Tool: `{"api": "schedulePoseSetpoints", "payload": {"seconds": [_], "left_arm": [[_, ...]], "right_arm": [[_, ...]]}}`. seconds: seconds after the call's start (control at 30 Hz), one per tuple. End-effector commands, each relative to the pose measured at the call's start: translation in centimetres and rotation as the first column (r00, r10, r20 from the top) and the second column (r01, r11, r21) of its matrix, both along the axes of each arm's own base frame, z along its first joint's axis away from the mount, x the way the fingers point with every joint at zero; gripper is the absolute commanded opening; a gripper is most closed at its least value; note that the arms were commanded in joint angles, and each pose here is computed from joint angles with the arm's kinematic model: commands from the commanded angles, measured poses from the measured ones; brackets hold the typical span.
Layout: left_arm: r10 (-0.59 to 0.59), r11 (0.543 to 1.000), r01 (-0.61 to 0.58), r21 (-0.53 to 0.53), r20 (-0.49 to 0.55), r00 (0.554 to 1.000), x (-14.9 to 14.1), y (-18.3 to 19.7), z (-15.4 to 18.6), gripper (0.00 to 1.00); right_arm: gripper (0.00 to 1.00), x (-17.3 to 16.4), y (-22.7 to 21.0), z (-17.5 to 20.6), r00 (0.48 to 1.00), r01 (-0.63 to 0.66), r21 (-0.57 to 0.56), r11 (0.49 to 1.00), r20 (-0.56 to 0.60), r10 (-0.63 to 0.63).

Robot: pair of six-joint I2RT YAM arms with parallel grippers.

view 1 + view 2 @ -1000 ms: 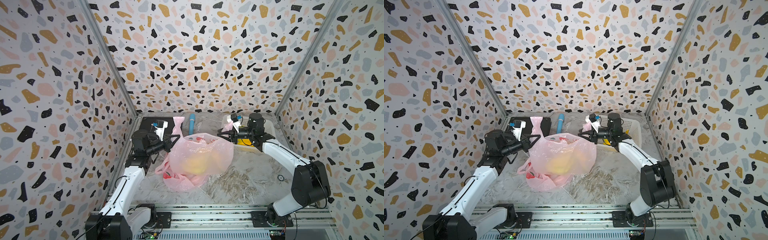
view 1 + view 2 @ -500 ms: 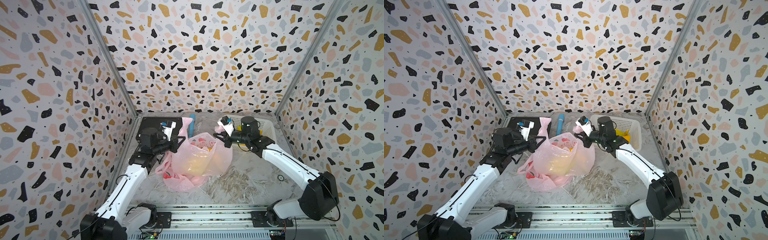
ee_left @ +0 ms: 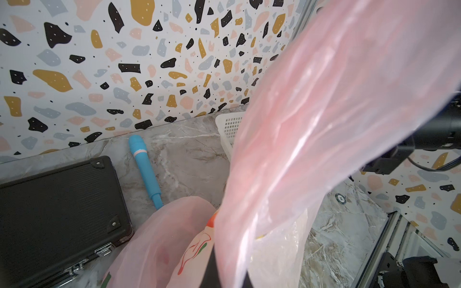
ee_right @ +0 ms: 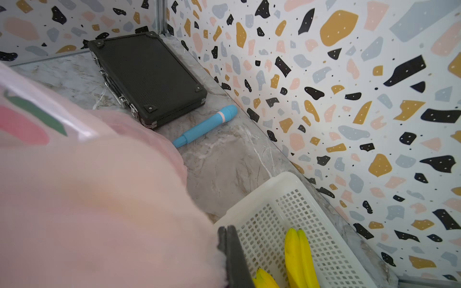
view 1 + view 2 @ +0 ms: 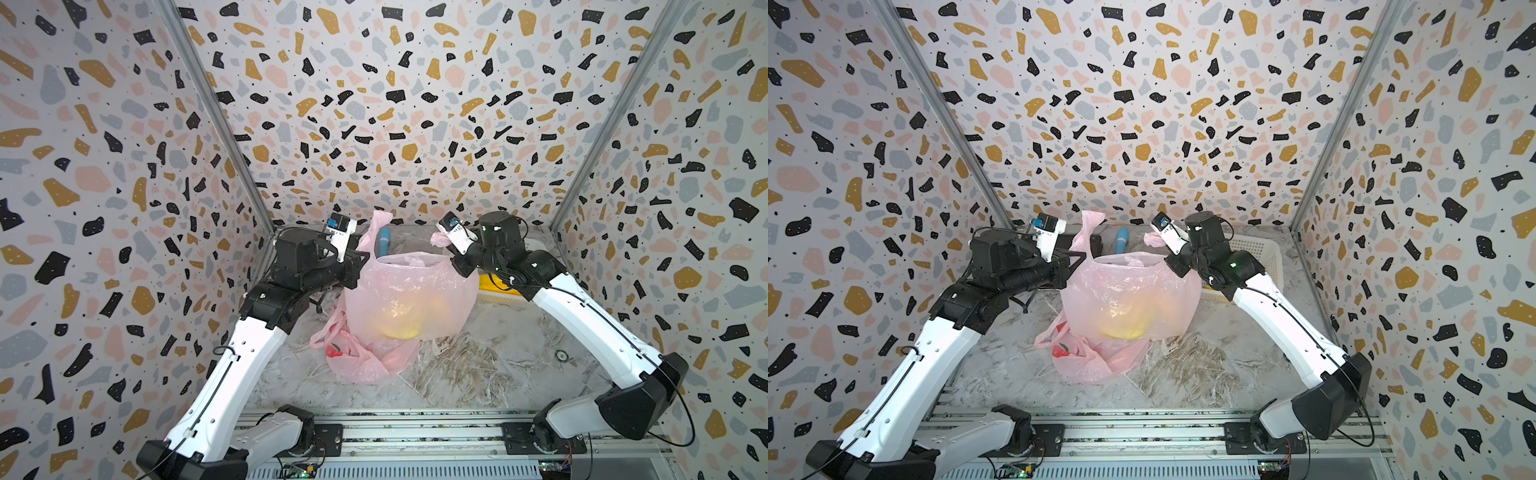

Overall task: Place the banana into a plastic bag & tie a knot
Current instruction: Adjust the plastic bag at the center of the board.

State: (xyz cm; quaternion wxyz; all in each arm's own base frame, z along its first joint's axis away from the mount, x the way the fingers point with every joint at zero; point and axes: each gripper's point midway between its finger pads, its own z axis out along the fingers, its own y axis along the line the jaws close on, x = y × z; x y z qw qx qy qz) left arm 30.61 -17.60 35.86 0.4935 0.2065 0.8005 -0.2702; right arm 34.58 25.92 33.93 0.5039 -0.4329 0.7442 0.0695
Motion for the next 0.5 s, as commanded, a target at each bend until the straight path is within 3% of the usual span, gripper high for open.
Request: {"api": "schedulePoseSetpoints", "payload": {"seconds": [0.0,0.2,0.4,0.47], "left_arm": [[-0.010,0.997,0.015,0.070,-0.080,0.997,-0.1,-0.4,-4.1,0.00],[-0.016,0.993,0.034,0.114,-0.155,0.988,0.3,-2.0,-11.2,0.00],[-0.053,0.989,0.076,0.123,-0.180,0.982,0.0,-2.6,-12.4,0.00],[-0.060,0.989,0.081,0.121,-0.166,0.984,-0.3,-2.5,-12.1,0.00]], "right_arm": [[0.00,-1.7,0.2,-3.5,0.999,-0.047,-0.109,0.993,-0.023,0.044],[0.00,-3.4,1.1,-12.4,0.988,-0.065,-0.235,0.970,-0.154,0.029],[0.00,-4.9,1.5,-12.2,0.972,-0.049,-0.134,0.990,-0.234,0.016],[0.13,-5.3,1.3,-11.6,0.973,-0.046,-0.107,0.993,-0.228,0.021]]}}
